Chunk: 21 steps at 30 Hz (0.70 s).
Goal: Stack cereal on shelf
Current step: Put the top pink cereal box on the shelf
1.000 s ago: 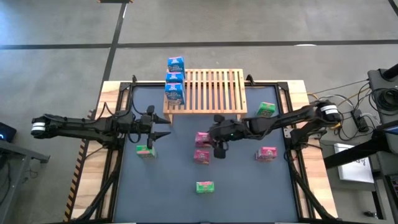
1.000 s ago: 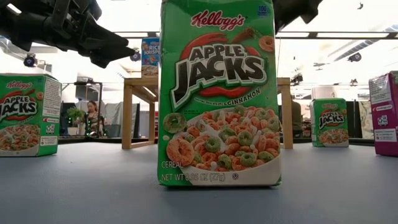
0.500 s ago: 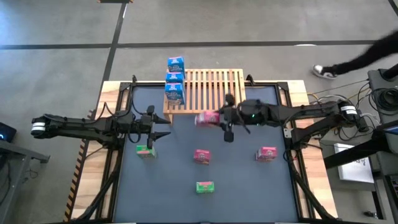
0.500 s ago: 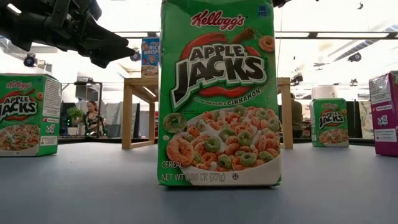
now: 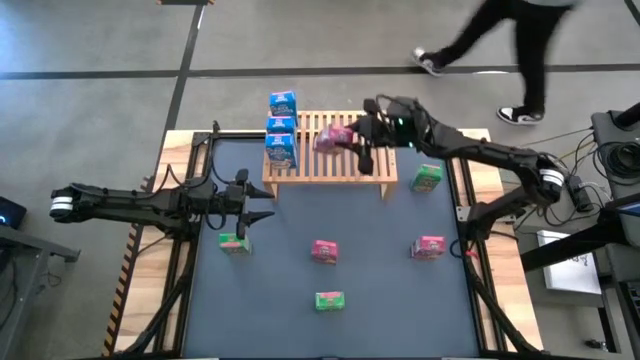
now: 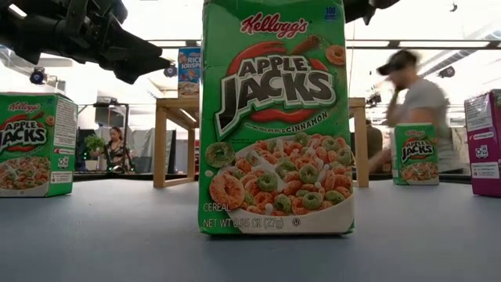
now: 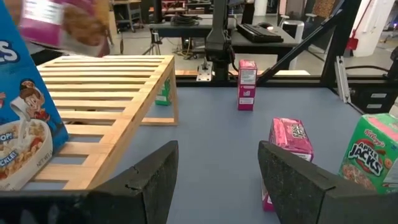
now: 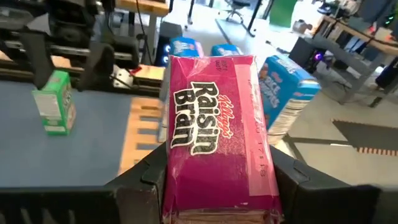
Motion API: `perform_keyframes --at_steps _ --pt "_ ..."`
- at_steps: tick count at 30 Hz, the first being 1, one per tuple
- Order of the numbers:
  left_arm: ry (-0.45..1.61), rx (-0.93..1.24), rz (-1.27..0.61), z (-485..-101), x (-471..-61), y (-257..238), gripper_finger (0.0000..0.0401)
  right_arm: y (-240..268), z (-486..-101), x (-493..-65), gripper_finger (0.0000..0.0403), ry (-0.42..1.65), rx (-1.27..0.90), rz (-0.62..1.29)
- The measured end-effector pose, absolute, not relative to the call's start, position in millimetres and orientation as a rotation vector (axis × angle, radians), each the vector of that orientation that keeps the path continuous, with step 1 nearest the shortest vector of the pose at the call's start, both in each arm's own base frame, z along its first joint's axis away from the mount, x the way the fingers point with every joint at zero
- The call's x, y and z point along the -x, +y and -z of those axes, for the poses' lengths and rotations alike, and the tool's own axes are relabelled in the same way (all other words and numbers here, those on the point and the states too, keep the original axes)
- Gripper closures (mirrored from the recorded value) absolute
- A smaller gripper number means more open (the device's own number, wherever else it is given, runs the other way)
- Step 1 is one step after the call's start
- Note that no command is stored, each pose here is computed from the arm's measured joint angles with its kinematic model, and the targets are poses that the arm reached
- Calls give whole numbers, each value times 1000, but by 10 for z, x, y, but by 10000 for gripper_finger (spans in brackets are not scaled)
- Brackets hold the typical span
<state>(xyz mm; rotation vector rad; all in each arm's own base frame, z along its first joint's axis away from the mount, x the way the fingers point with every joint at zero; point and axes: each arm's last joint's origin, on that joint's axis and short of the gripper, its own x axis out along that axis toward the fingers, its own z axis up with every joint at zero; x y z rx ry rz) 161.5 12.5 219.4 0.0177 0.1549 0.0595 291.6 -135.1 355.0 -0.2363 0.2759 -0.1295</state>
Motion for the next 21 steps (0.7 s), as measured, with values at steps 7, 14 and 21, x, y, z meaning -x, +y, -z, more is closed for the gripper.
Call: perform_keyframes --at_steps 7,14,21 --pt "137 -76 -56 -2256 -1620 125 195 -1705 -3695 -3052 237 400 258 128" --pt "111 -111 -55 -2399 -1637 126 195 -2161 -3731 -3028 242 426 230 86" --pt "120 -111 -55 -2395 -1637 126 195 -2593 -3590 -2933 239 429 183 63"
